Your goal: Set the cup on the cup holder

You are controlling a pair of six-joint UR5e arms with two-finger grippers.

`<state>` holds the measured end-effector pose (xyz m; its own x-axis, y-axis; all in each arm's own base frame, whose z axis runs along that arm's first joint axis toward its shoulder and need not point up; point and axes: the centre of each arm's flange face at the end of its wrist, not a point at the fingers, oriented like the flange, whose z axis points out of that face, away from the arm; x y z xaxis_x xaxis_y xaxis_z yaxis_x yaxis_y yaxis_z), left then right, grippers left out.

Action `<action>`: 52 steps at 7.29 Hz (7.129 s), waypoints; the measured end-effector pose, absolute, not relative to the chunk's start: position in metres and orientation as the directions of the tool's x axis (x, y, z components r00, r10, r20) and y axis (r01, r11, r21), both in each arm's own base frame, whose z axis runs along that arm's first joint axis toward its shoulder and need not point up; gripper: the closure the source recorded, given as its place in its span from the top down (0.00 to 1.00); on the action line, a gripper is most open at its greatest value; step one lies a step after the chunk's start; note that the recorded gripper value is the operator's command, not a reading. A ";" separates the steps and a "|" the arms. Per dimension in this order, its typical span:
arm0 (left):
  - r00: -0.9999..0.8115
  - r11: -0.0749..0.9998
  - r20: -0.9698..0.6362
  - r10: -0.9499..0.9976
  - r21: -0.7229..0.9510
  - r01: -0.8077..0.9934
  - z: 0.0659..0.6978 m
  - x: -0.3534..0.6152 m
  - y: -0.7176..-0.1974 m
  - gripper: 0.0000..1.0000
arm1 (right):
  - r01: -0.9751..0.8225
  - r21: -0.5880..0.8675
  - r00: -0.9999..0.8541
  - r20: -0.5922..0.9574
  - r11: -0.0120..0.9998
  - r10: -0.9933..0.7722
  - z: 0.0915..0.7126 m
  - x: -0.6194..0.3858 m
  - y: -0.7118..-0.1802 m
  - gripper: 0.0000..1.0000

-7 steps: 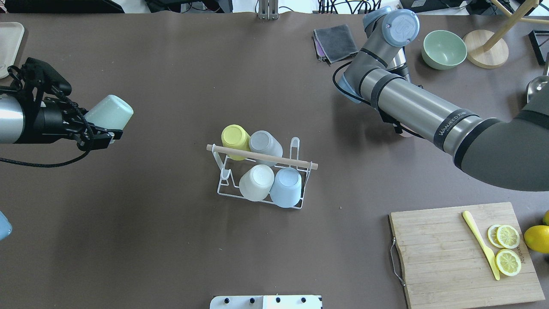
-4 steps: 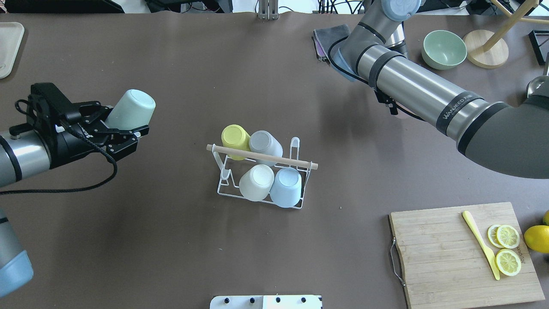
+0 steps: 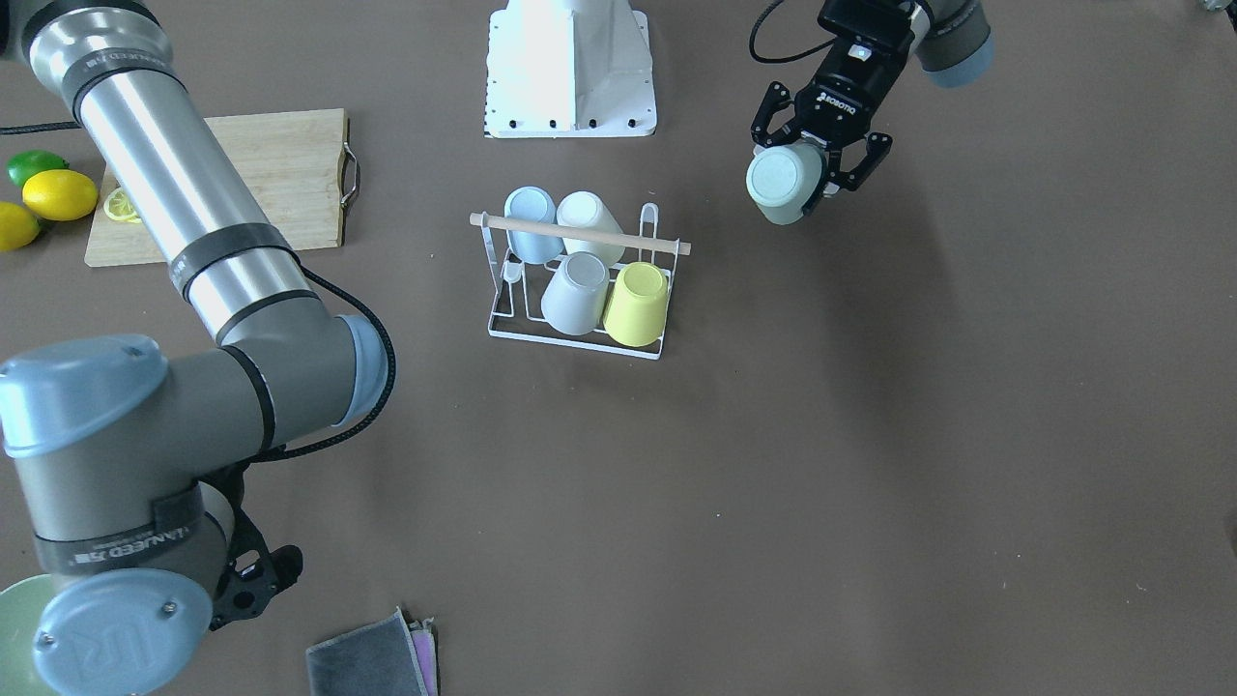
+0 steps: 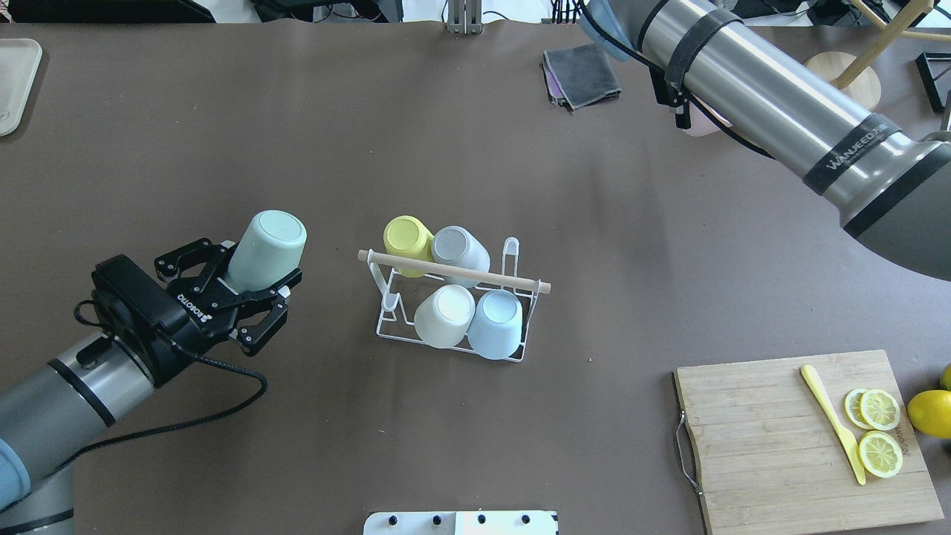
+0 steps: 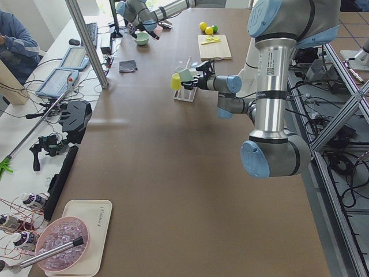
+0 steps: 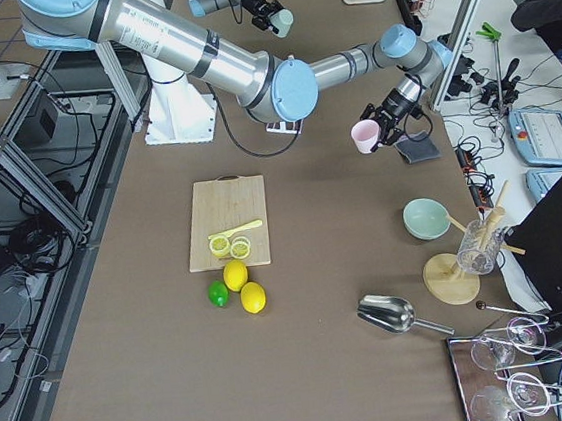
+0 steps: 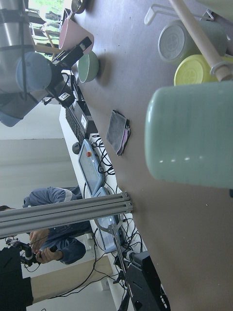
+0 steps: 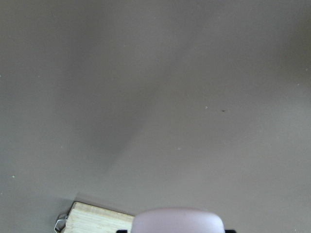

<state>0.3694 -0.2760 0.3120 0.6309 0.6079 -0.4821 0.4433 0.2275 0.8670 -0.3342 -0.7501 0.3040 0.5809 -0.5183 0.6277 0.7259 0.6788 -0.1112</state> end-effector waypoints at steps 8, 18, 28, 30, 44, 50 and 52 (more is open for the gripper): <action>0.640 0.147 -0.547 0.539 0.809 0.569 0.337 0.457 -0.205 0.41 | 0.322 0.483 0.611 0.550 0.814 -0.569 0.265 -0.251 -0.619 0.00; 0.619 0.073 -0.548 0.563 0.778 0.624 0.283 0.482 -0.245 0.41 | -0.342 0.886 0.498 0.453 0.313 -0.739 0.293 -0.309 -0.561 0.00; 0.629 0.060 -0.516 0.581 0.798 0.600 0.287 0.509 -0.267 0.48 | -0.815 0.544 0.145 0.528 0.202 -0.837 0.314 -0.442 -0.475 0.00; 0.617 0.066 -0.529 0.582 0.787 0.613 0.287 0.507 -0.267 0.48 | -0.822 0.529 0.120 0.522 0.211 -0.844 0.303 -0.450 -0.468 0.00; 0.570 0.088 -0.585 0.577 0.738 0.669 0.274 0.490 -0.267 0.98 | -0.661 0.686 0.008 0.412 0.304 -0.911 0.302 -0.450 -0.445 0.00; 0.592 0.307 -0.595 0.543 0.797 0.520 0.216 0.404 -0.321 0.98 | -0.660 0.688 0.021 0.419 0.302 -0.908 0.304 -0.451 -0.453 0.00; 0.592 0.475 -0.619 0.516 0.782 0.404 0.229 0.385 -0.369 0.98 | -0.663 0.685 0.023 0.423 0.302 -0.906 0.303 -0.453 -0.453 0.00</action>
<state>0.3847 -0.3690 0.2291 0.5916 0.5164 -0.6192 0.4041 0.4746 0.7819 -0.4528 -0.4529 0.3029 0.0229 -0.9060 0.4226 -0.6632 0.3025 0.6846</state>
